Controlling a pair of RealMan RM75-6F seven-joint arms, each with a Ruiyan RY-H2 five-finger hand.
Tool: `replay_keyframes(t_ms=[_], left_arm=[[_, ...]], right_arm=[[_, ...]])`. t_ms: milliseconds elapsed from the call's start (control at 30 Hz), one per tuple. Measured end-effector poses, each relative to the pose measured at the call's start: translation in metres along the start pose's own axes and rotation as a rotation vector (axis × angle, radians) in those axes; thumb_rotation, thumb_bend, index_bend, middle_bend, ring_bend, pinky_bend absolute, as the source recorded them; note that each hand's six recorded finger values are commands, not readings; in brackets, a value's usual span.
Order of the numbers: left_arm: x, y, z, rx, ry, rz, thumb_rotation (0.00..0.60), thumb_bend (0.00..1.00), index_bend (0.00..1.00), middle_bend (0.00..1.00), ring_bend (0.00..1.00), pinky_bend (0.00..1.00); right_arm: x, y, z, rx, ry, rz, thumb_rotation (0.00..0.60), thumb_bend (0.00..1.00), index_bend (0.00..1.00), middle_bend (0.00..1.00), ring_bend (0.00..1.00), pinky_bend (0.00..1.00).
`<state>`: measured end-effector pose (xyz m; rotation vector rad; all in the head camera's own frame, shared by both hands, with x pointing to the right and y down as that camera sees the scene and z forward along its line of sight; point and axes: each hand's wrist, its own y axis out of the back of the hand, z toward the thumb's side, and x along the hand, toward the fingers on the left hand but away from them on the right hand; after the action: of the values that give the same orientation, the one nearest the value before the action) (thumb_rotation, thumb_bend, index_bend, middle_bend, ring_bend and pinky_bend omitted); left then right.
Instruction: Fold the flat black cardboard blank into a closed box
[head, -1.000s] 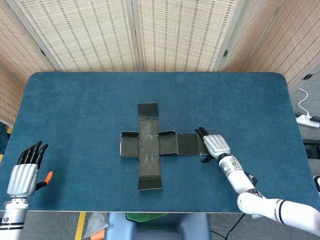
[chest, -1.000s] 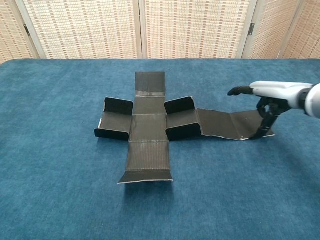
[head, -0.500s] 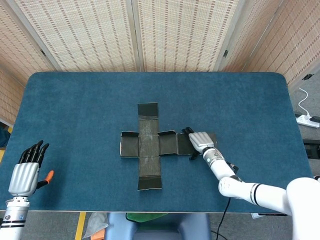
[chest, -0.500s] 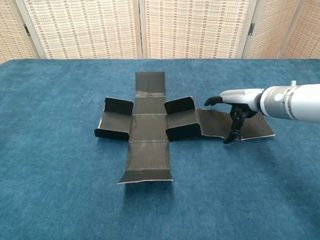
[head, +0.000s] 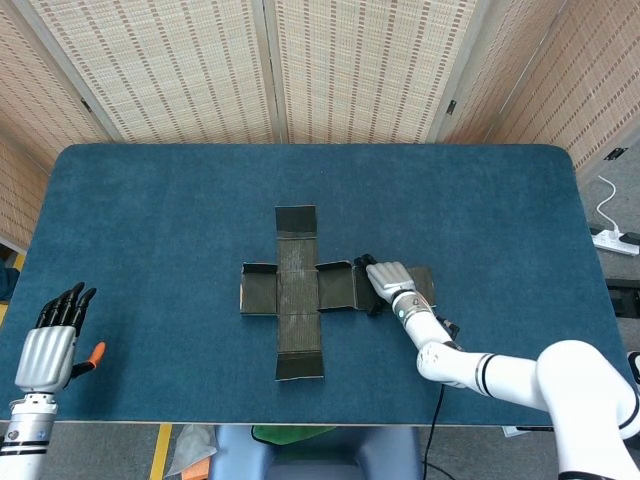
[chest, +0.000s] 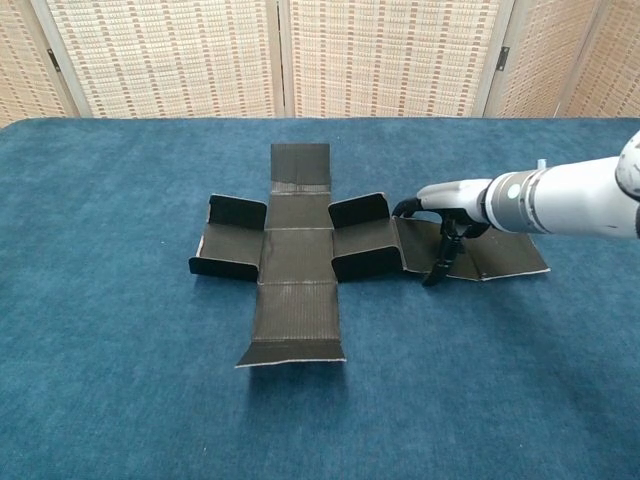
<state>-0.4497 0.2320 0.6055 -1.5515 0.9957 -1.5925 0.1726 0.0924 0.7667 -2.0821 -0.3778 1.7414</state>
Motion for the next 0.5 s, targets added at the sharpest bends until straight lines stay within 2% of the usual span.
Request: replay_keyframes(t_ms=[233,367,500], left_arm=[[0.0018,-0.0005,0.0002,0.000,-0.003,-0.001,0.600,0.30,0.05,0.04,0.07,0.12],[0.0019,-0.0010,0.0015,0.002,-0.008,-0.003,0.600,0.30,0.04,0.04,0.07,0.12],[0.0029,-0.0009,0.0002,0.001,-0.004,-0.005,0.600,0.30,0.05,0.04,0.07,0.12]], right_arm=[[0.0055,-0.0014,-0.0065,0.026,-0.042,-0.012,0.600,0.13,0.02,0.05,0.72,1.00],[0.0052,-0.0020,-0.0042,0.032,-0.044,-0.008,0.600,0.14,0.18,0.18,0.74,1.00],[0.0064,-0.0003,0.0003,0.038,-0.035,-0.017,0.600,0.17,0.29,0.25,0.75,1.00]])
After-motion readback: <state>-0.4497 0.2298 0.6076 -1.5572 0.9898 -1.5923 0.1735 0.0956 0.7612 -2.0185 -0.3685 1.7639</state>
